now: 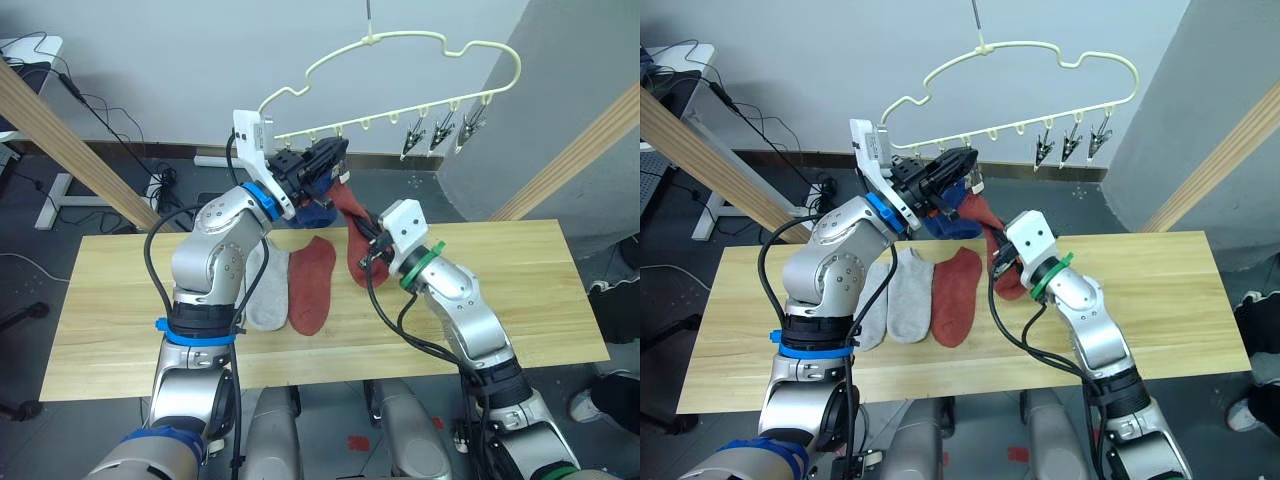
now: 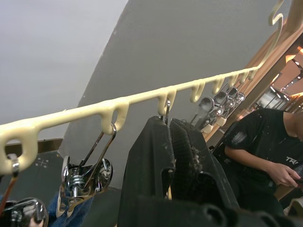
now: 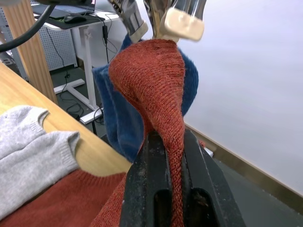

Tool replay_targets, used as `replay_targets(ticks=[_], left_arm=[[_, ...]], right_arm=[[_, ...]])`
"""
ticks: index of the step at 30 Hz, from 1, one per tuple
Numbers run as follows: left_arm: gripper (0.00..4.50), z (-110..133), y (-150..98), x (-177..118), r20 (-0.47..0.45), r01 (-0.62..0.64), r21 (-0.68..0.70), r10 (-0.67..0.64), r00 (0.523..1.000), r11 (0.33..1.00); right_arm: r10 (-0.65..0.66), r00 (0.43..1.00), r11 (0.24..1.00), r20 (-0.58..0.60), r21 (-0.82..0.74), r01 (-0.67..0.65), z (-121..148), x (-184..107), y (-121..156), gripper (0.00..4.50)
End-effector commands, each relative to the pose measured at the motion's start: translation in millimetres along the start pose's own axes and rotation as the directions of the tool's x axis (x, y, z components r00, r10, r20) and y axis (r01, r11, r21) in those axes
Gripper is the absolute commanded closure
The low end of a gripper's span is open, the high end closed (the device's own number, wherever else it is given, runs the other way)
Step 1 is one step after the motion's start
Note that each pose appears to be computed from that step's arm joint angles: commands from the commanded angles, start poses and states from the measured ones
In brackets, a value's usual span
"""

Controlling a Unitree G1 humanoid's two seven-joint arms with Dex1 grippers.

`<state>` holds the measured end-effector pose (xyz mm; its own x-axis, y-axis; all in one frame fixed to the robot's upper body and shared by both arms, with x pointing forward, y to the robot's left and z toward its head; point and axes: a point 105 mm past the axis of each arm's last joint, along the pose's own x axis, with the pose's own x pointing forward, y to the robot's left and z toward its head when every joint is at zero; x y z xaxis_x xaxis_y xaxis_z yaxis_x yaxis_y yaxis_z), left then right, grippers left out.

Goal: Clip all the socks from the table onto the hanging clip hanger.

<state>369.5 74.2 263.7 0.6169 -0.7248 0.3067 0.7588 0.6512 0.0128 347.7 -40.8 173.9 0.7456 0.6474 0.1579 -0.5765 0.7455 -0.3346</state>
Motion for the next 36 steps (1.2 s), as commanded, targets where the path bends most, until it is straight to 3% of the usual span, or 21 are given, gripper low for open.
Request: replay_targets(ticks=[1, 26, 36], left_arm=[[4.5, 15.8, -8.4, 1.4, 0.053, 0.033, 0.037, -0.035, 0.998, 0.999], [4.5, 15.5, -5.8, -1.5, 0.064, 0.018, 0.022, -0.02, 0.998, 1.0], [1.54, 16.4, -4.7, -4.0, 0.058, 0.016, 0.027, -0.018, 0.998, 1.0]], right_arm=[[-0.011, 0.997, 1.0, 0.071, -0.008, 0.012, 19.4, -3.8, -2.8, 4.45], [-0.016, 0.993, 1.0, 0.121, 0.003, 0.016, 28.8, 19.2, 0.0, 4.45], [-0.018, 0.993, 1.0, 0.114, 0.014, 0.016, 26.5, 21.0, -0.6, 4.5]])
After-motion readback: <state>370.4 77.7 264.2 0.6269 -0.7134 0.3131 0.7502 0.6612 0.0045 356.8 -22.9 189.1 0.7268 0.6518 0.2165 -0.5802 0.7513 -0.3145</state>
